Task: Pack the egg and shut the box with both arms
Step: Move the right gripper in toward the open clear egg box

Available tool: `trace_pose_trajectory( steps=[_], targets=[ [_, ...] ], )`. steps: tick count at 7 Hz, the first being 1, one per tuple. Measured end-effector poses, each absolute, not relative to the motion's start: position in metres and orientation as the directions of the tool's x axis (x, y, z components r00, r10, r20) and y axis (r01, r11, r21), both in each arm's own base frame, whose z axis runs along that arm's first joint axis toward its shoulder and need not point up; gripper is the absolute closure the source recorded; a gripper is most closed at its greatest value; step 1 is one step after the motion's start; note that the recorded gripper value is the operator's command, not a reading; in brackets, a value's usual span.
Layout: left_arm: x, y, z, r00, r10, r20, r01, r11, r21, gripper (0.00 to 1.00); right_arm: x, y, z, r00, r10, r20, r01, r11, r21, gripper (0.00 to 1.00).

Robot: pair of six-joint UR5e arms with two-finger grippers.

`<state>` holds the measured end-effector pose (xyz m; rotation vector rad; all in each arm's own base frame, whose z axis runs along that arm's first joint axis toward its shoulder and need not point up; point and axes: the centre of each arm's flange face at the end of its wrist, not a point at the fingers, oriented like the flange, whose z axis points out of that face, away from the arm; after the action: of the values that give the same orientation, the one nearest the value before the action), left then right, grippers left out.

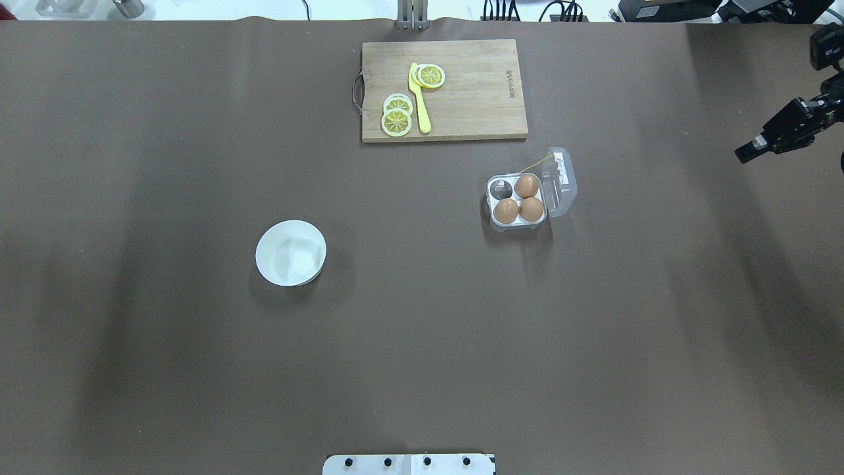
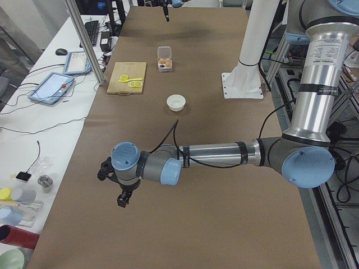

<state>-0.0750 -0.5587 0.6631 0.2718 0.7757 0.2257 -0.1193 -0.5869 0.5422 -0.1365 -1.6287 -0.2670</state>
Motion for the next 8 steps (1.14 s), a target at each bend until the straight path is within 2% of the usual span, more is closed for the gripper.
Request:
trace_pose_trajectory(
  steps=[4, 8],
  targets=[
    [-0.075, -0.562, 0.660, 0.694, 0.299, -0.655, -0.098, 0.940, 0.326, 0.02, -0.185, -0.631, 0.515, -0.116, -0.063, 0.991, 0.322, 0.942, 0.098, 1.00],
    [-0.075, -0.562, 0.657, 0.693, 0.305, -0.653, -0.099, 0.938, 0.333, 0.02, -0.255, -0.638, 0.490, -0.129, -0.069, 0.989, 0.408, 0.906, 0.116, 1.00]
  ],
)
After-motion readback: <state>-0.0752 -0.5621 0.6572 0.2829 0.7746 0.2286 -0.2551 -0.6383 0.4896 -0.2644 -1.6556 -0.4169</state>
